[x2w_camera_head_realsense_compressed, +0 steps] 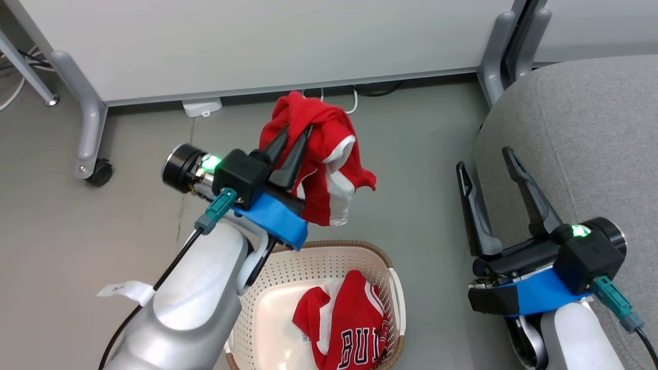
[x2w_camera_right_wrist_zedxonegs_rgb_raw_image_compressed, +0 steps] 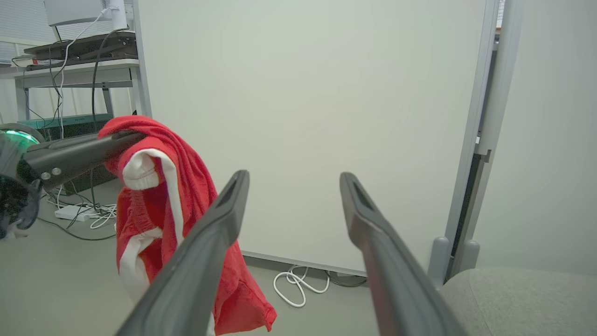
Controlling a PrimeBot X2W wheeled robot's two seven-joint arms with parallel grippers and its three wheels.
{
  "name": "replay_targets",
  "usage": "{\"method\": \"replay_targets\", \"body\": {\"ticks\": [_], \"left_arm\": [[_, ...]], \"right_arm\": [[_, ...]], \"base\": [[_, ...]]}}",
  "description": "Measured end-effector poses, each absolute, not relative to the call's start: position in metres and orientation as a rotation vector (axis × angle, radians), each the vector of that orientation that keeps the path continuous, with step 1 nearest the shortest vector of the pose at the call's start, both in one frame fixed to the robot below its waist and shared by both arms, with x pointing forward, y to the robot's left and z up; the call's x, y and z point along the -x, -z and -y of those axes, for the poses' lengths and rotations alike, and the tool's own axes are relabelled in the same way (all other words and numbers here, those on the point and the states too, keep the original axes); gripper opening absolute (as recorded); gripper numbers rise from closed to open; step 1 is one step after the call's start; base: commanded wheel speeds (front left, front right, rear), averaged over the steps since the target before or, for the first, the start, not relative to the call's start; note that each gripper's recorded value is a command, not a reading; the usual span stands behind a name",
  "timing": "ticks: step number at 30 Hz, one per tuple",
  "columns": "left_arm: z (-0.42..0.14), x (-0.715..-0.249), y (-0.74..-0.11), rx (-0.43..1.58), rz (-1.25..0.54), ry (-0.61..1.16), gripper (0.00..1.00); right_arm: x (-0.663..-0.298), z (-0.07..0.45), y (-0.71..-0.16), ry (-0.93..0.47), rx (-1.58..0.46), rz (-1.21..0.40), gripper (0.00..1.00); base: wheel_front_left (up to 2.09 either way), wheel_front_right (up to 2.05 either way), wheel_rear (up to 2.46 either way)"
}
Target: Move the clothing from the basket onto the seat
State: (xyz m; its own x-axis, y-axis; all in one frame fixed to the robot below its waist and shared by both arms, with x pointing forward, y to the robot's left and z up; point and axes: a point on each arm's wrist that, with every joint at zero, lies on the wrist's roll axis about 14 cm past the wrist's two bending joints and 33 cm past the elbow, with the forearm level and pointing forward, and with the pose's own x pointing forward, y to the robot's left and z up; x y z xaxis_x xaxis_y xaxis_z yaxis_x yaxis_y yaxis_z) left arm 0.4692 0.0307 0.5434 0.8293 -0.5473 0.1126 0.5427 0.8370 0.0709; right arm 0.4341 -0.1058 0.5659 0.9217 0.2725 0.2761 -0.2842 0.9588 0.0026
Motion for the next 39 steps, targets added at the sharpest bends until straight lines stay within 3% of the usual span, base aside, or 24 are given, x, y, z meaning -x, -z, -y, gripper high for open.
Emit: {"method": "replay_targets", "body": {"ticks": [16, 26, 39], "left_arm": [[0.019, -0.456, -0.646, -0.054, 0.413, 0.723, 0.00], [0.024, -0.451, -0.655, -0.064, 0.441, 0.746, 0.00], [0.027, -0.447, -0.648, -0.066, 0.429, 0.761, 0.00]], "right_arm": [[-0.419, 0.110, -0.574, -0.277, -0.051, 0.291, 1.00], [-0.419, 0.101, -0.581, -0.303, -0.046, 0.315, 1.00], [-0.446, 0.057, -0.604, -0.435, 0.028, 0.379, 1.00]], "base": [[0.00, 0.00, 0.00], [0.00, 0.00, 0.00], [0.00, 0.00, 0.00]]}}
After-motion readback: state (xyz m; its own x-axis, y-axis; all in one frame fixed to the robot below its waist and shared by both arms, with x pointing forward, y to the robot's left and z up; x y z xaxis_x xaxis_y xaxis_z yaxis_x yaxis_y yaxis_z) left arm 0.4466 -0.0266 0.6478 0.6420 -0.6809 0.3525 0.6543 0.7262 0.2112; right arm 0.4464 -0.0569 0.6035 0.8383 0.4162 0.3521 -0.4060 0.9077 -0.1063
